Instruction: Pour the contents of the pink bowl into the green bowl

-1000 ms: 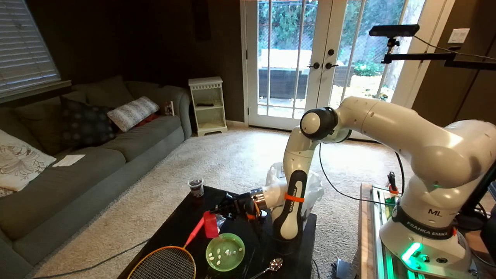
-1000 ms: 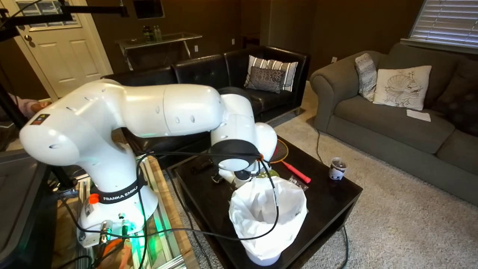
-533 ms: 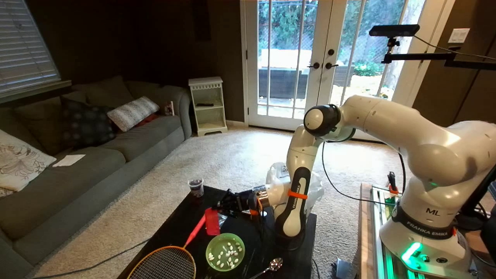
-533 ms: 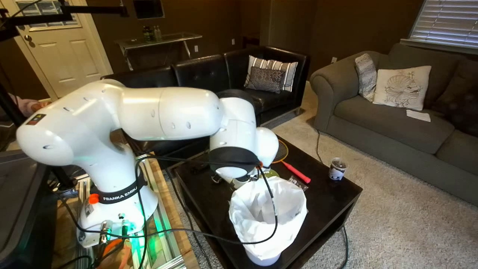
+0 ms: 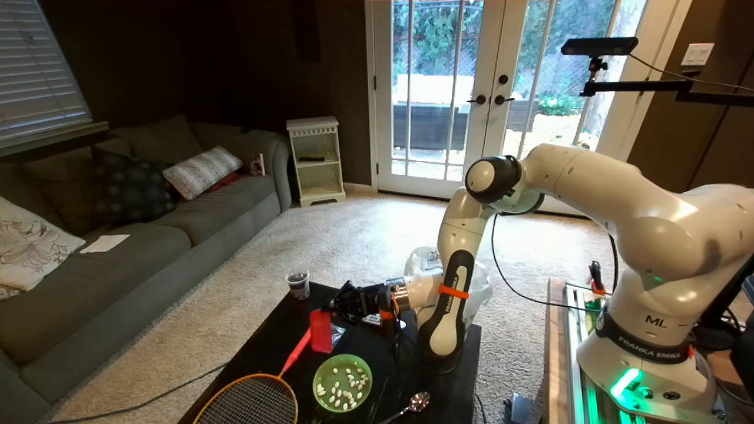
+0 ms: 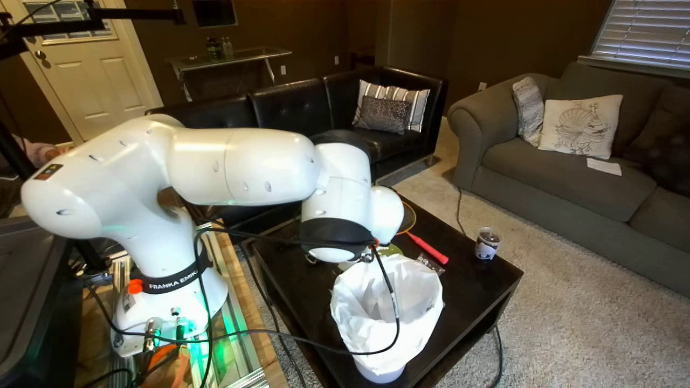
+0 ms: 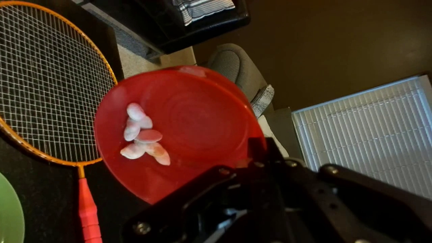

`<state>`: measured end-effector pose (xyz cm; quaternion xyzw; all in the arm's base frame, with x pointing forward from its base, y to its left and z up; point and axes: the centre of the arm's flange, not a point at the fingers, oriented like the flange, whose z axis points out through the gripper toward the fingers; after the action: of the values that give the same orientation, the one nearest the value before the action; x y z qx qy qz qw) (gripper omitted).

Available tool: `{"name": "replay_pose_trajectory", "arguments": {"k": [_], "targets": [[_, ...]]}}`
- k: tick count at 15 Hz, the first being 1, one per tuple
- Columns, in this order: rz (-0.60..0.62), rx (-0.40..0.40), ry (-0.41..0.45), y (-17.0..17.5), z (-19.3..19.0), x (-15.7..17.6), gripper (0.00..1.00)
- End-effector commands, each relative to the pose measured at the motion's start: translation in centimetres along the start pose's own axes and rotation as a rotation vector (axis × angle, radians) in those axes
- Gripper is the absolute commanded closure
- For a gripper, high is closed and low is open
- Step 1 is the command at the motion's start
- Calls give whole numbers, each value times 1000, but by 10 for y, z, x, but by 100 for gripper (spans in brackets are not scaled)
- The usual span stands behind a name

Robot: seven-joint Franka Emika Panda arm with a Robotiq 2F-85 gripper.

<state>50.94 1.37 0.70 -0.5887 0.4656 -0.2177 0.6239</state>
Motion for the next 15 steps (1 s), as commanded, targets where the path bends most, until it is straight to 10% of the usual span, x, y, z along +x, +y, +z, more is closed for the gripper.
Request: {"name": "replay_pose_trajectory", "arguments": {"k": [1,15], "targets": [[42,76,-20,22,-6,0,99],[102,149,-94,3,-16,-4,99]]}}
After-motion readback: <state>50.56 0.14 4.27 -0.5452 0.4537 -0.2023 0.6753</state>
